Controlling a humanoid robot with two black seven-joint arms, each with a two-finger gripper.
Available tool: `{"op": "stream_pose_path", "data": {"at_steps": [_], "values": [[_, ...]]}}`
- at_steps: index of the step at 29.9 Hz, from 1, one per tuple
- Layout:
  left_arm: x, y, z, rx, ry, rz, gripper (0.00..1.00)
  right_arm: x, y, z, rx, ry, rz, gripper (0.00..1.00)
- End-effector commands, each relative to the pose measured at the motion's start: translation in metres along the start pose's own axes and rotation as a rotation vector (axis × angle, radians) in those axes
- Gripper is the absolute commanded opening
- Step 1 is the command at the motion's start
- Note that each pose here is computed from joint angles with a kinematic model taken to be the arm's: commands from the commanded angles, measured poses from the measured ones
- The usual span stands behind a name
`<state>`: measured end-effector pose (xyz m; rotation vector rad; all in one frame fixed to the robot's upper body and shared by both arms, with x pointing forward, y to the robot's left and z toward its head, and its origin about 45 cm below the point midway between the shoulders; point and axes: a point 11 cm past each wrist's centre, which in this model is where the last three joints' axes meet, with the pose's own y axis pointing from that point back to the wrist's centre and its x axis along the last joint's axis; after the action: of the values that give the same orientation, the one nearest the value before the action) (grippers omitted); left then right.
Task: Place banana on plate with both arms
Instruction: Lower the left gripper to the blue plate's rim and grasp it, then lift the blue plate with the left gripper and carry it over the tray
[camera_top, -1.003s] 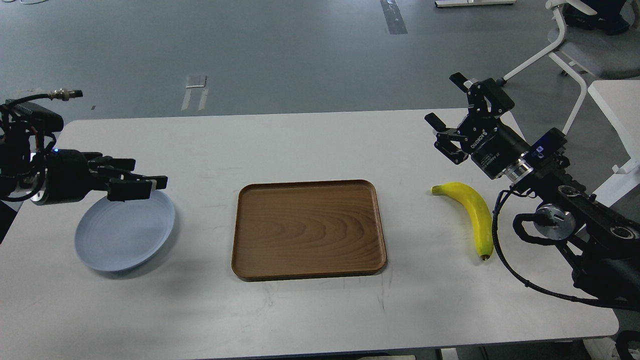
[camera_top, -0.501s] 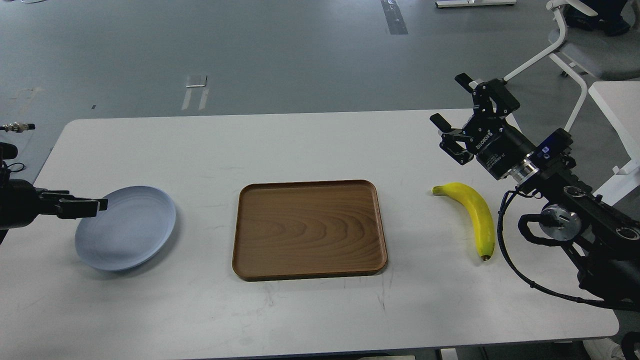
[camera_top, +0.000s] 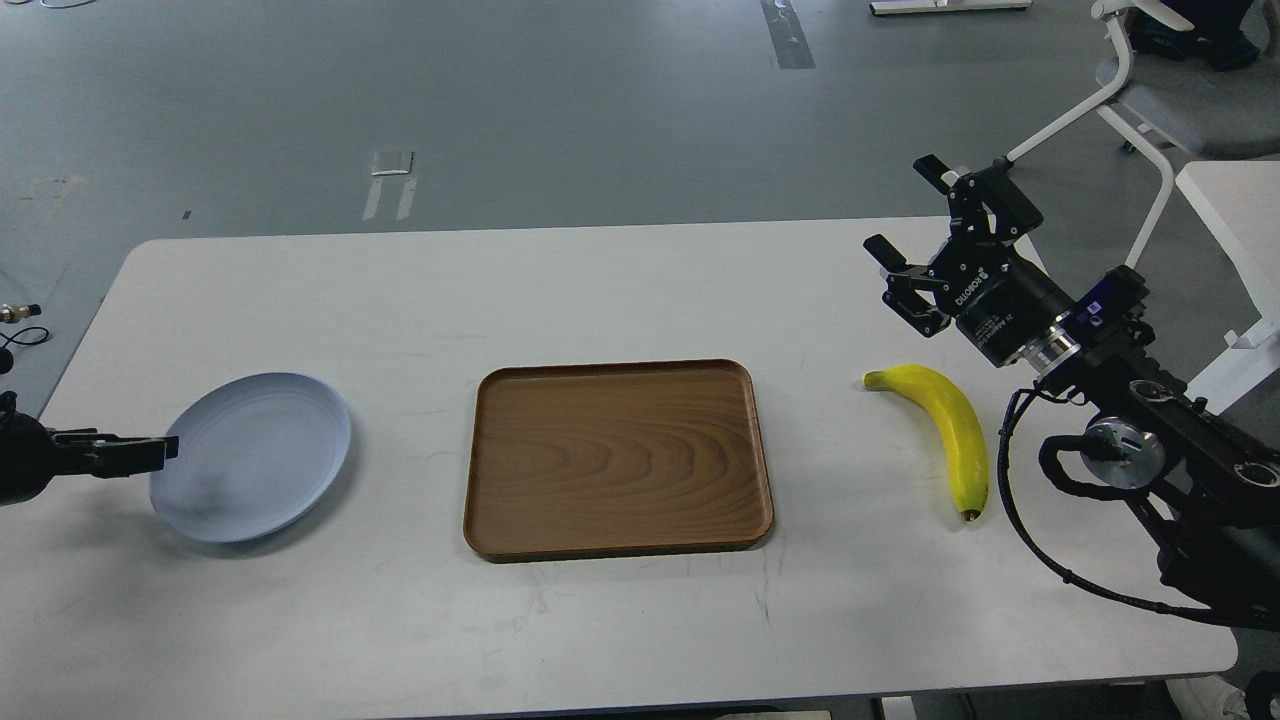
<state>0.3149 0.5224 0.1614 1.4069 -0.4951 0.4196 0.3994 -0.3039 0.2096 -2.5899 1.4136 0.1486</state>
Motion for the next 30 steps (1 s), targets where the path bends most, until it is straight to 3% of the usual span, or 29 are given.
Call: {"op": "stream_pose_path", "data": {"at_steps": [1, 9, 11, 23, 26, 29, 30], "values": [[-0.009, -0.005, -0.004, 0.012, 0.024, -0.011, 0.95, 0.004, 0.003, -0.002, -0.006, 0.009, 0.005, 1.00], [-0.011, -0.010, -0.003, 0.005, 0.081, 0.005, 0.81, 0.007, 0.012, 0.004, -0.025, 0.008, 0.019, 1.00], [-0.011, -0.013, 0.000, -0.003, 0.083, 0.003, 0.68, 0.008, 0.015, 0.007, -0.029, 0.005, 0.024, 1.00], [-0.014, -0.021, 0.008, -0.024, 0.082, -0.003, 0.64, 0.008, 0.016, 0.008, -0.033, 0.002, 0.026, 1.00], [-0.013, -0.022, 0.010, -0.027, 0.082, 0.000, 0.32, 0.008, 0.016, 0.008, -0.033, 0.002, 0.026, 1.00], [-0.013, -0.023, 0.012, -0.032, 0.081, 0.000, 0.22, 0.008, 0.016, 0.008, -0.033, 0.004, 0.025, 1.00], [-0.013, -0.024, 0.012, -0.033, 0.081, 0.000, 0.14, 0.008, 0.016, 0.008, -0.033, 0.004, 0.025, 1.00]]}}
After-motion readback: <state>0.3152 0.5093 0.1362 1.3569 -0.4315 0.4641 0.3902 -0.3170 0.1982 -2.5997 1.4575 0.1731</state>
